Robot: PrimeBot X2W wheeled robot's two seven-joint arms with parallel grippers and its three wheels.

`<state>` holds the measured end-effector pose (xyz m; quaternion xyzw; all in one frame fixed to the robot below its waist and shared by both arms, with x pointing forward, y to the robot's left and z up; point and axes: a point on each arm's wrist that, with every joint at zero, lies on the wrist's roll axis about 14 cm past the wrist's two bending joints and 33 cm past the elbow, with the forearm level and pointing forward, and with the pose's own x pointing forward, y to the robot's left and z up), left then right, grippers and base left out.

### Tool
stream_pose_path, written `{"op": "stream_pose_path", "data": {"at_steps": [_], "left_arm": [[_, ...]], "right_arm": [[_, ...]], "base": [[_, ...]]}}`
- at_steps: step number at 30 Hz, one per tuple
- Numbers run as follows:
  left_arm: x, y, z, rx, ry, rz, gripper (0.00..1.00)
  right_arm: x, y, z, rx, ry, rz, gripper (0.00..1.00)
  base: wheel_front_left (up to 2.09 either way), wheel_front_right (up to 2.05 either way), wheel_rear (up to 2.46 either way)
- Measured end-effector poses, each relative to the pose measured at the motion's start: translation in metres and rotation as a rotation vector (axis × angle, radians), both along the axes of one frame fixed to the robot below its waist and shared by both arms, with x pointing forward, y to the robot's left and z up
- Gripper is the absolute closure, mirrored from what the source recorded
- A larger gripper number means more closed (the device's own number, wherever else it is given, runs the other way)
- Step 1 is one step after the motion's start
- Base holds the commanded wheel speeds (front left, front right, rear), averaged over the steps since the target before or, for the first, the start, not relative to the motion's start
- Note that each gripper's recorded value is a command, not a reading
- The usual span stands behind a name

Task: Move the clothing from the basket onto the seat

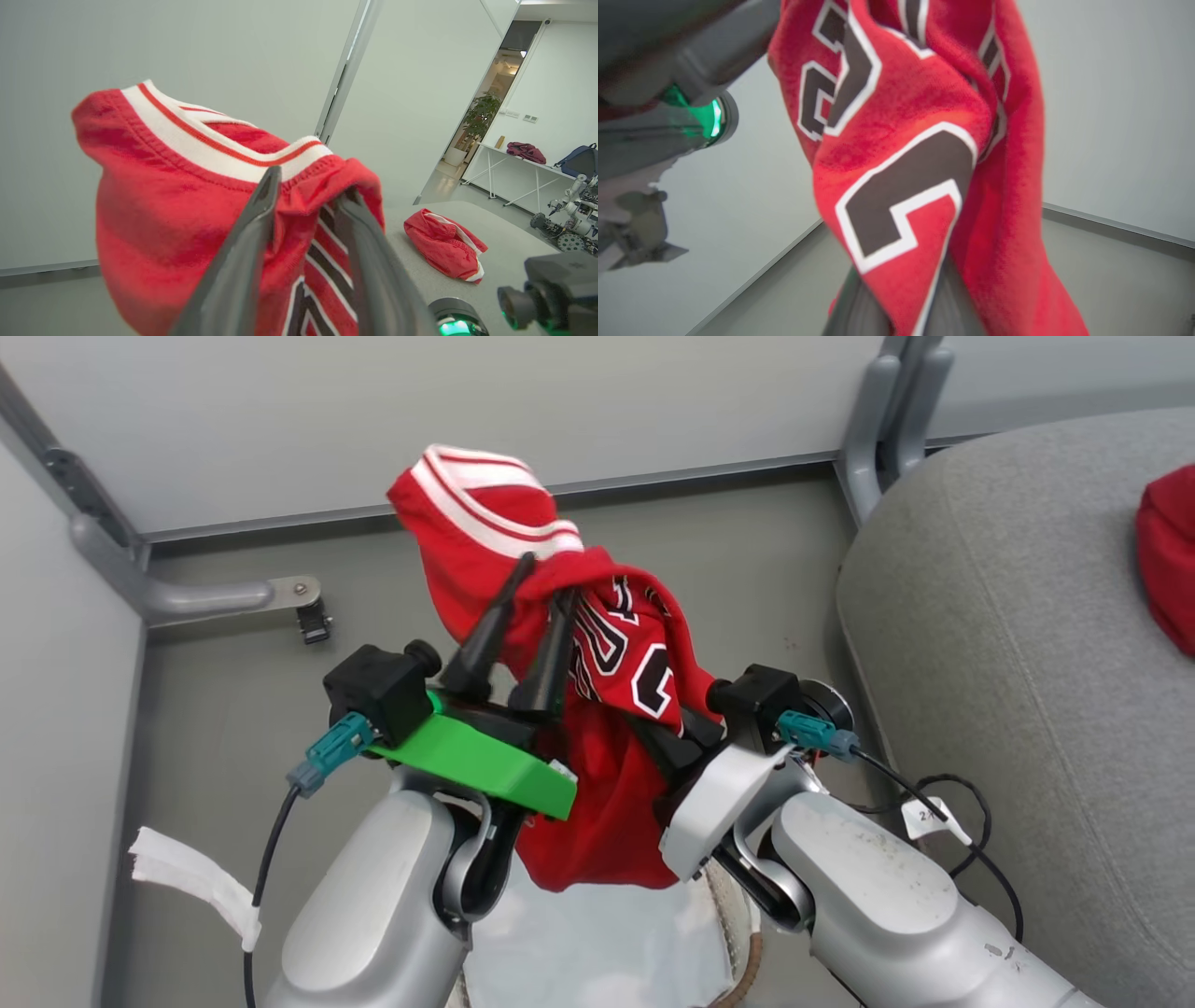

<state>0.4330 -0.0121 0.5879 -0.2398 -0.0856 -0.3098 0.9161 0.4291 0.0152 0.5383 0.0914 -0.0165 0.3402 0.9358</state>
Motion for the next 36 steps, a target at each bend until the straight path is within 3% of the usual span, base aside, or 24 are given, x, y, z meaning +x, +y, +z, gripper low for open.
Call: {"op": "stream_pose_path", "data": {"at_steps": [7, 15, 29, 36], "left_arm": [[0.001, -0.021, -0.024, 0.069, 0.026, -0.045, 0.00], [-0.008, -0.067, -0.038, 0.095, 0.035, -0.175, 0.00], [-0.067, -0.174, -0.047, 0.115, -0.001, -0.536, 0.00], [-0.075, -0.190, -0.052, 0.100, 0.014, -0.611, 0.00]], "right_arm": [[0.000, -0.043, -0.005, 0.010, 0.017, -0.115, 1.00], [-0.008, -0.119, -0.008, 0.028, 0.026, -0.333, 1.00], [-0.076, -0.263, -0.019, 0.053, 0.043, -0.794, 1.00], [-0.095, -0.291, -0.022, 0.017, 0.038, -0.905, 1.00]], "base": [[0.00, 0.00, 0.00], [0.00, 0.00, 0.00], [0.00, 0.00, 0.00], [0.12, 0.12, 0.12]]}}
